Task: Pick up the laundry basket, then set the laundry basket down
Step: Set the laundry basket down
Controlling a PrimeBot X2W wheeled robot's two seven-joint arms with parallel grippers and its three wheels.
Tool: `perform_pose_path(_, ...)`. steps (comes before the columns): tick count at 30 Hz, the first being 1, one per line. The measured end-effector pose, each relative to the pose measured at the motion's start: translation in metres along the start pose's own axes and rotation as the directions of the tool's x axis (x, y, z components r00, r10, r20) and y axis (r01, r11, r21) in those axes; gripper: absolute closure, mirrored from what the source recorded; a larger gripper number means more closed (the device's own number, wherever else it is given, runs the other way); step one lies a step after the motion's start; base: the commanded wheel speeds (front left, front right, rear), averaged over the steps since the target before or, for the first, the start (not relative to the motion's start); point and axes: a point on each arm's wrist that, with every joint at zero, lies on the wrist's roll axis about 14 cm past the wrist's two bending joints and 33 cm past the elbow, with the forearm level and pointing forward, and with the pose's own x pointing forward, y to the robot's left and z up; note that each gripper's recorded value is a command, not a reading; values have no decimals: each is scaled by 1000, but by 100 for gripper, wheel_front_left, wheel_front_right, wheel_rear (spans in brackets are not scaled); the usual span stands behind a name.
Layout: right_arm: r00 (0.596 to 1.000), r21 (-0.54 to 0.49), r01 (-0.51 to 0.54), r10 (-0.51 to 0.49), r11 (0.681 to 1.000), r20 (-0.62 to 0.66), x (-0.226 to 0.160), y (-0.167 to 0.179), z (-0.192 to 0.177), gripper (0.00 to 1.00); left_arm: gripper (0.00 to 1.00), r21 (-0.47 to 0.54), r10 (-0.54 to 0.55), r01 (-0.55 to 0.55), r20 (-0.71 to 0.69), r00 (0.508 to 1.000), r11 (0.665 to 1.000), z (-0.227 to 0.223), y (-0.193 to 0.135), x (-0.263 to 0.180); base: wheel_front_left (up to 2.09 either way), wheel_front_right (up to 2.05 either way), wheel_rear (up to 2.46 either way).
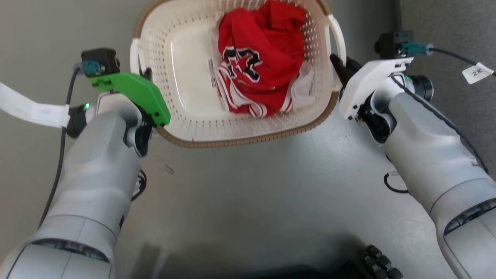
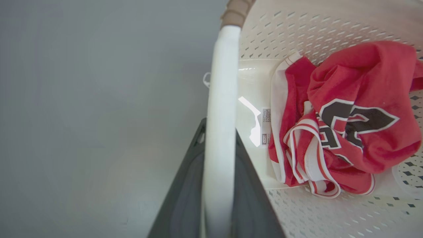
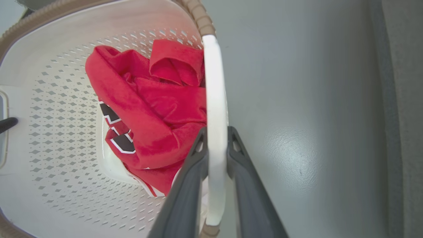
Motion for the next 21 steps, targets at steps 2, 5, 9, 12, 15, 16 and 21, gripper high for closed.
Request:
perform_pose_path(2,1000,-5,-1,1,1000,5,7,-2,-1,100,100,6,2,-2,4,1000,1000,-1,3,7,0,0,0)
perform_pose_path(5,1000,-10,-4,4,1000,5,16,-4,-6,100,100,6,12,-12,-1,1000,1000,-7,10,16,0,0,0)
perform_pose_path(9,1000,-7,-5,4,1000,-5,25,-7,-16,100,100,11,22,-21,-15,1000,1000,-19,17,25,0,0,0)
perform_pose_path(12,1000,-4,-3,3,1000,-8,31,-9,-22,100,100,11,26,-26,-22,999,1000,-24,20,31,0,0,0)
perform_pose_path(15,1000,0,-2,2,1000,-17,36,-10,-27,100,100,8,32,-32,-30,999,999,-29,24,36,0,0,0)
perform_pose_path(16,1000,3,0,0,1000,-25,37,-11,-30,100,100,7,34,-33,-30,999,999,-30,25,37,0,0,0)
perform_pose_path(21,999,13,6,-5,1000,-54,41,-13,-44,100,100,9,41,-40,-55,998,999,-41,29,43,0,0,0)
